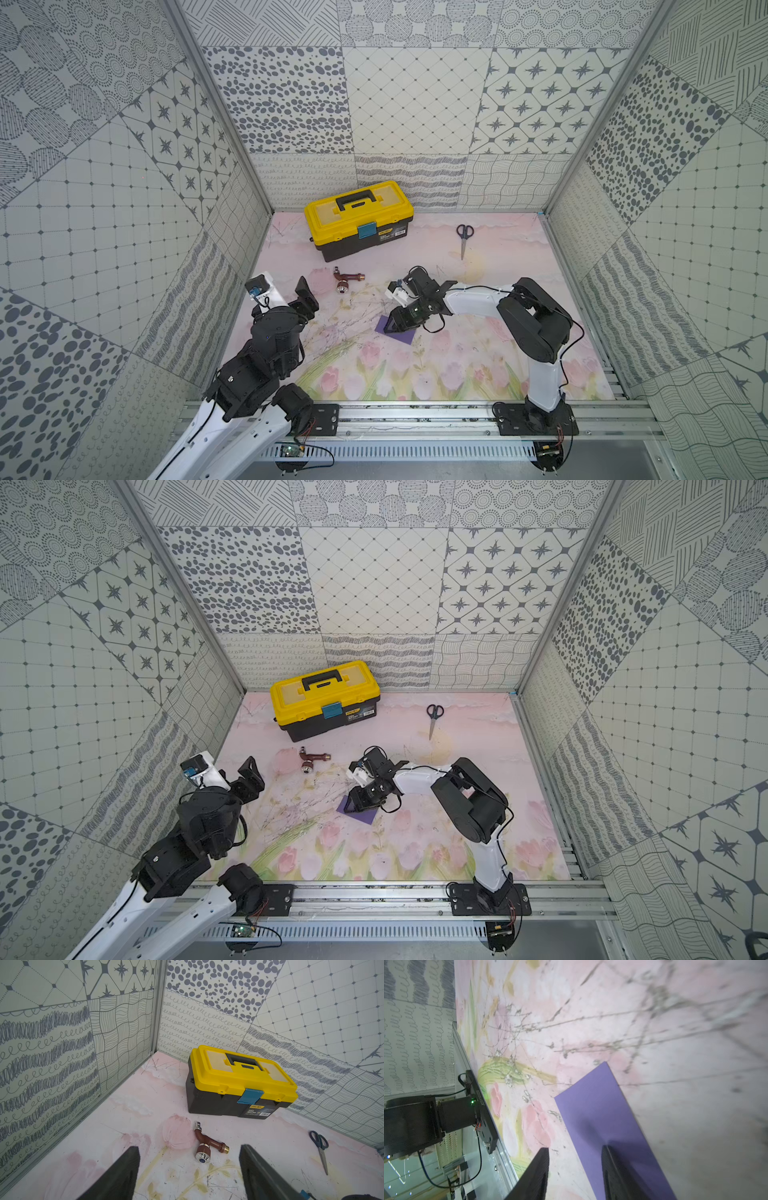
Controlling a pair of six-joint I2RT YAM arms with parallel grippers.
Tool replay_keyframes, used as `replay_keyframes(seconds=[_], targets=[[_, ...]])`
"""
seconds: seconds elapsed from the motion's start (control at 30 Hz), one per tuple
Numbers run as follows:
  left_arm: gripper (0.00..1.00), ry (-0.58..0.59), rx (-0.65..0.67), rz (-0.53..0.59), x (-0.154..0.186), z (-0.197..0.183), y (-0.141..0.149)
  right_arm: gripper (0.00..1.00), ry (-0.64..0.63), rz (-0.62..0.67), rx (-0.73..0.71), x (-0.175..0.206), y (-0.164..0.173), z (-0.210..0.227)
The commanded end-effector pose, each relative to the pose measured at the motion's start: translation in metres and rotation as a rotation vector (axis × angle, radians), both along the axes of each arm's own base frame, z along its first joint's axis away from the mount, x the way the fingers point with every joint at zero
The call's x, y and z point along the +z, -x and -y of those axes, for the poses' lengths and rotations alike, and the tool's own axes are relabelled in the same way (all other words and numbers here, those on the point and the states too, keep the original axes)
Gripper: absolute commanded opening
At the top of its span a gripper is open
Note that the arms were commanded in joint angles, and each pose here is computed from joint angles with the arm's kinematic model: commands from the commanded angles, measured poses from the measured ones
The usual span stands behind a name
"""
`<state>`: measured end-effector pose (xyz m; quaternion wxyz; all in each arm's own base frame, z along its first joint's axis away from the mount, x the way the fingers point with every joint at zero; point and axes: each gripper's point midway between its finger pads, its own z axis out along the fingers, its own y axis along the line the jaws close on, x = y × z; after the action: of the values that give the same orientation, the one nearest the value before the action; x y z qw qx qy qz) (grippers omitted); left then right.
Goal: Fold the square paper along the opposite sides
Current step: Move the paper at the center of the board.
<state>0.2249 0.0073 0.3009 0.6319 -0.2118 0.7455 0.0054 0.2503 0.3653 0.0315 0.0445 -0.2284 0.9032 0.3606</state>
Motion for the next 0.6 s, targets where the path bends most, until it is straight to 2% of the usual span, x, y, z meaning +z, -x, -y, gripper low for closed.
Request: replay_keyframes(seconds=[0.0, 0.07, 0.17, 0.23, 0.4, 0.5, 0.57], targets=[[0.8, -0.021, -0.019, 0.014, 0.0, 0.007, -0.007, 0.48, 0.155, 0.014, -0.109, -0.028, -0.018, 0.046], [0.81, -0.032, -0.025, 0.014, -0.003, 0.009, -0.01, 0.52, 0.145, 0.032, -0.117, -0.022, -0.024, 0.051], [0.81, -0.05, -0.037, 0.026, -0.004, 0.012, -0.012, 0.64, 0.094, 0.076, -0.102, 0.004, -0.027, 0.046], [0.81, -0.061, -0.041, 0.042, 0.0, 0.013, -0.014, 0.73, 0.033, 0.131, -0.103, 0.037, -0.03, 0.041], [0.82, -0.1, -0.042, 0.106, 0.018, 0.014, -0.018, 0.97, -0.126, 0.405, -0.163, 0.167, -0.041, 0.051], [0.83, -0.169, -0.038, 0.121, 0.02, 0.018, -0.026, 0.97, -0.156, 0.55, -0.266, 0.222, -0.049, 0.086], [0.87, -0.269, -0.028, 0.106, 0.005, 0.023, -0.038, 0.97, -0.086, 0.638, -0.401, 0.23, -0.062, 0.13]])
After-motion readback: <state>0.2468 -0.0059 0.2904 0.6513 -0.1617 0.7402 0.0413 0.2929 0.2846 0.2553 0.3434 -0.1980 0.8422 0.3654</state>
